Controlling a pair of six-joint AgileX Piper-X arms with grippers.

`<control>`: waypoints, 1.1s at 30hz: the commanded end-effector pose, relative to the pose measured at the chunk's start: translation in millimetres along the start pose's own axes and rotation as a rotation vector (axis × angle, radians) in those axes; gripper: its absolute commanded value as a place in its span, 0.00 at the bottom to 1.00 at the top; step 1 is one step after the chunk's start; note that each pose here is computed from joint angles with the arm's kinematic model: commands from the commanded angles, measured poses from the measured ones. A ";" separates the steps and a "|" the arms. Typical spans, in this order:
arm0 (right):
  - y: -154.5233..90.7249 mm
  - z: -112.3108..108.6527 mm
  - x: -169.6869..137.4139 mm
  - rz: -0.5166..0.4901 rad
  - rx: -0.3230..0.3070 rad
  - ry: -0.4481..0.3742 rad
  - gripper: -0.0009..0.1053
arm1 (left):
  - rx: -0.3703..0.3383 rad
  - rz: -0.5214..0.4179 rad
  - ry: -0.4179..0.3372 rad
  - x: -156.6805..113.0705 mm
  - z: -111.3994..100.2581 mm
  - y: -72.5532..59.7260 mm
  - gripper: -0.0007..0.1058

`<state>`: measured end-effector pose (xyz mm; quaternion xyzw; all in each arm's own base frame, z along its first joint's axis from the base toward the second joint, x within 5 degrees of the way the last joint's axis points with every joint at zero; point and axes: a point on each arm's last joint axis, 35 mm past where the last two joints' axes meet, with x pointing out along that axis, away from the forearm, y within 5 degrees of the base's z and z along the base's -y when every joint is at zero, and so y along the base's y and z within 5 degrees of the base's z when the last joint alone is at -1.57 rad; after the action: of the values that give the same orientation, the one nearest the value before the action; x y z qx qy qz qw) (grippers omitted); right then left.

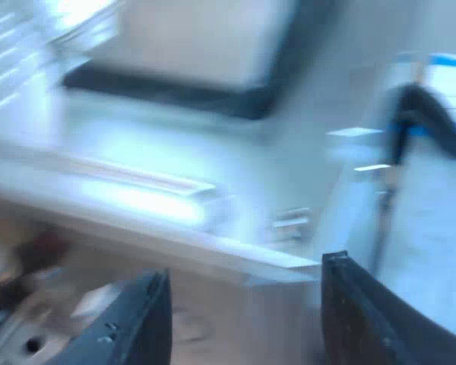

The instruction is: Put the handle in the coffee machine

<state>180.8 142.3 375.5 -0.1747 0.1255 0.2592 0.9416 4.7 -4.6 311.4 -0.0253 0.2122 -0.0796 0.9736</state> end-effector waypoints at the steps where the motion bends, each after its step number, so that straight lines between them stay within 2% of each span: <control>1: -32.1 2.3 -20.0 -0.106 0.059 -0.026 0.45 | -0.006 -0.029 0.002 2.1 2.4 -0.9 0.72; 3: -50.3 -2.7 -41.3 -0.192 0.086 -0.010 0.45 | -0.006 -0.063 0.001 3.7 2.0 -1.9 0.72; 9: -61.2 -10.8 -76.5 -0.271 0.071 0.022 0.45 | 0.001 -0.072 -0.040 19.8 0.1 0.0 0.72; 14: -62.7 -15.6 -100.3 -0.340 0.040 0.042 0.45 | -0.002 -0.071 -0.023 26.7 -4.9 1.0 0.72; 16: -62.1 -18.6 -116.2 -0.404 0.033 0.053 0.45 | -0.006 -0.070 0.004 29.1 -9.1 1.5 0.72; 24: -59.1 -31.6 -158.8 -0.609 -0.003 0.039 0.45 | -0.006 -0.070 0.004 29.1 -9.1 1.5 0.72; 26: -58.6 -33.3 -161.2 -0.621 -0.003 0.037 0.45 | -0.006 -0.070 0.004 29.1 -9.1 1.5 0.72; 28: -53.9 -44.1 -173.3 -0.640 0.011 0.011 0.45 | -0.006 -0.070 0.004 29.1 -9.1 1.5 0.72; 31: -49.4 -54.4 -182.4 -0.633 0.058 0.018 0.45 | -0.006 -0.070 0.004 29.1 -9.1 1.5 0.72; 33: -45.9 -60.6 -189.3 -0.614 0.062 0.027 0.45 | -0.006 -0.070 0.004 29.1 -9.1 1.5 0.72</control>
<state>41.9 -1.3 394.3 -0.1808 0.0889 -0.0434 0.9785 24.8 -7.9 290.8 -0.0324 0.2096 -0.1134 0.9707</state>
